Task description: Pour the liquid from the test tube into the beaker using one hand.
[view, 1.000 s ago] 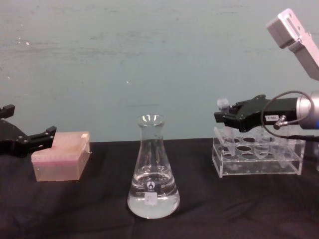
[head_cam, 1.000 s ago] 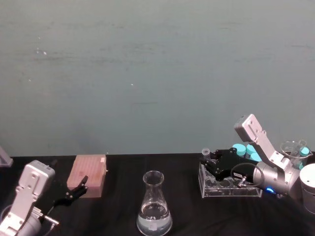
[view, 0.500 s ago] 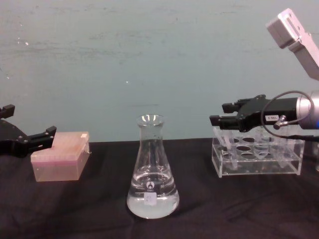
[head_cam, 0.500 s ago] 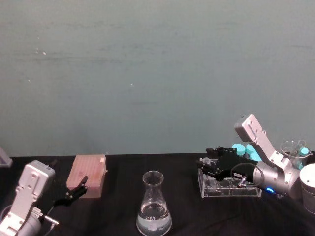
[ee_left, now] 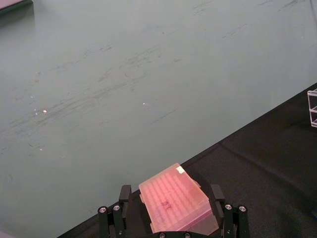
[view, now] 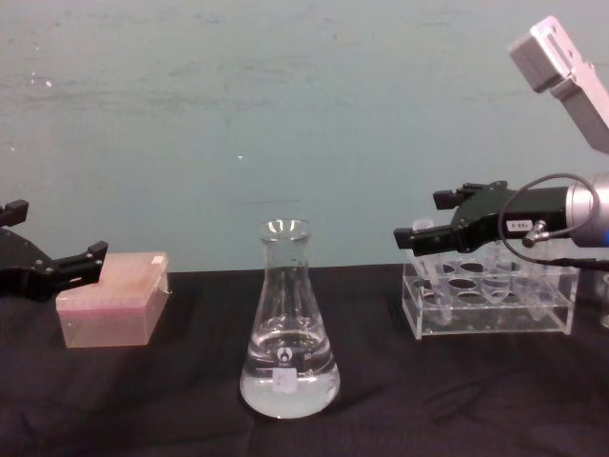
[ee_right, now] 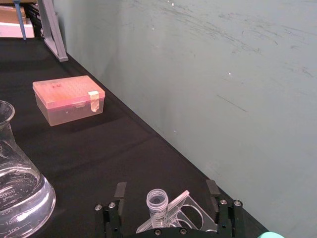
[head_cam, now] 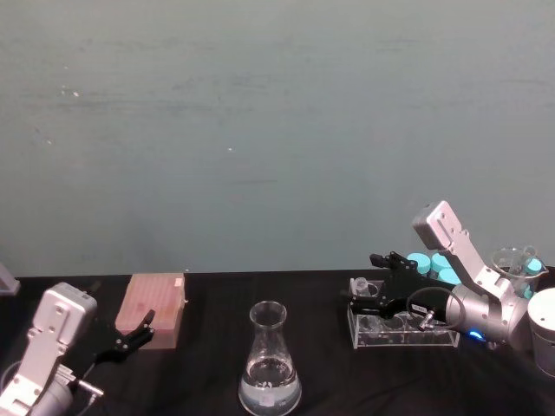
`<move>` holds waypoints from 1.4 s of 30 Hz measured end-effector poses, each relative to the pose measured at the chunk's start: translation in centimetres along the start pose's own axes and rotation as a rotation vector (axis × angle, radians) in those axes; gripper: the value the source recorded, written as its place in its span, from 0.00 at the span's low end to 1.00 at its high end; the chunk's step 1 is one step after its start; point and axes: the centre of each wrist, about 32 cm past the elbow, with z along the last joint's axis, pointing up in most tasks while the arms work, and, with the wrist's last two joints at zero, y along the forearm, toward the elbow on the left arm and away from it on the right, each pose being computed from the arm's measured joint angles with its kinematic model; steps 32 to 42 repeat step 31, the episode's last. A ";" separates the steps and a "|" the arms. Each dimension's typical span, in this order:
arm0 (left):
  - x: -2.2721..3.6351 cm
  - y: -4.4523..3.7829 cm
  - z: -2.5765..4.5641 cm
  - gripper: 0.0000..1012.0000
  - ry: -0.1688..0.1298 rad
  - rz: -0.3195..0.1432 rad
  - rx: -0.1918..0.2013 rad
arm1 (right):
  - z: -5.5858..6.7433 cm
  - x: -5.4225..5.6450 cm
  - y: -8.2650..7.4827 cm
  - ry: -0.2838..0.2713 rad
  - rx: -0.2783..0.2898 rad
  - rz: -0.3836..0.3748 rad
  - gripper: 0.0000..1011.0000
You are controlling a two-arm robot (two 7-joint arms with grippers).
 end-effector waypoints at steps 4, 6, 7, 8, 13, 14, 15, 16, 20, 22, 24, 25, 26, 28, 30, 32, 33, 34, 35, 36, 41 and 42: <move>0.00 0.00 0.00 0.99 0.000 0.000 0.000 | 0.0 0.0 0.0 0.000 0.000 0.000 0.99; 0.00 0.00 0.00 0.99 0.000 0.000 0.000 | 0.0 0.0 0.0 0.000 0.000 0.000 0.99; 0.00 0.00 0.00 0.99 0.000 0.000 0.000 | 0.0 0.0 0.0 0.000 0.000 0.000 0.99; 0.00 0.00 0.00 0.99 0.000 0.000 0.000 | 0.0 0.0 0.0 0.000 0.000 0.000 0.99; 0.00 0.00 0.00 0.99 0.000 0.000 0.000 | 0.0 0.0 0.0 0.000 0.000 0.000 0.99; 0.00 0.00 0.00 0.99 0.000 0.000 0.000 | 0.0 0.0 0.0 0.000 0.000 0.000 0.99; 0.00 0.00 0.00 0.99 0.000 0.000 0.000 | 0.0 0.0 0.0 0.000 0.000 0.000 0.99; 0.00 0.00 0.00 0.99 0.000 0.000 0.000 | 0.0 0.0 0.0 0.000 0.000 0.000 0.99; 0.00 0.00 0.00 0.99 0.000 0.000 0.000 | 0.0 0.0 0.0 0.000 0.000 0.000 0.99; 0.00 0.00 0.00 0.99 0.000 0.000 0.000 | 0.0 0.0 0.0 0.000 0.000 0.000 0.99; 0.00 0.00 0.00 0.99 0.000 0.000 0.000 | 0.0 0.0 0.0 0.000 0.000 0.000 0.99; 0.00 0.00 0.00 0.99 0.000 0.000 0.000 | 0.0 0.0 0.0 0.000 0.000 0.000 0.99; 0.00 0.00 0.00 0.99 0.000 0.000 0.000 | 0.0 0.0 0.0 0.000 0.000 0.000 0.99; 0.00 0.00 0.00 0.99 0.000 0.000 0.000 | 0.0 0.0 0.0 0.000 0.000 0.000 0.99; 0.00 0.00 0.00 0.99 0.000 0.000 0.000 | 0.0 0.0 0.0 0.000 0.000 0.000 0.99; 0.00 0.00 0.00 0.99 0.000 0.000 0.000 | 0.0 0.0 0.0 0.000 0.000 0.000 0.99; 0.00 0.00 0.00 0.99 0.000 0.000 0.000 | 0.0 0.0 0.0 0.000 0.000 0.000 0.99; 0.00 0.00 0.00 0.99 0.000 0.000 0.000 | 0.0 0.0 0.0 0.000 0.000 0.000 0.99; 0.00 0.00 0.00 0.99 0.000 0.000 0.000 | 0.0 0.0 0.0 0.000 0.000 0.000 0.99; 0.00 0.00 0.00 0.99 0.000 0.000 0.000 | 0.0 0.0 0.0 0.000 0.000 0.000 0.99; 0.00 0.00 0.00 0.99 0.000 0.000 0.000 | 0.0 0.0 0.0 0.000 0.000 0.000 0.99; 0.00 0.00 0.00 0.99 0.000 0.000 0.000 | 0.0 0.0 0.0 0.000 0.000 0.000 0.99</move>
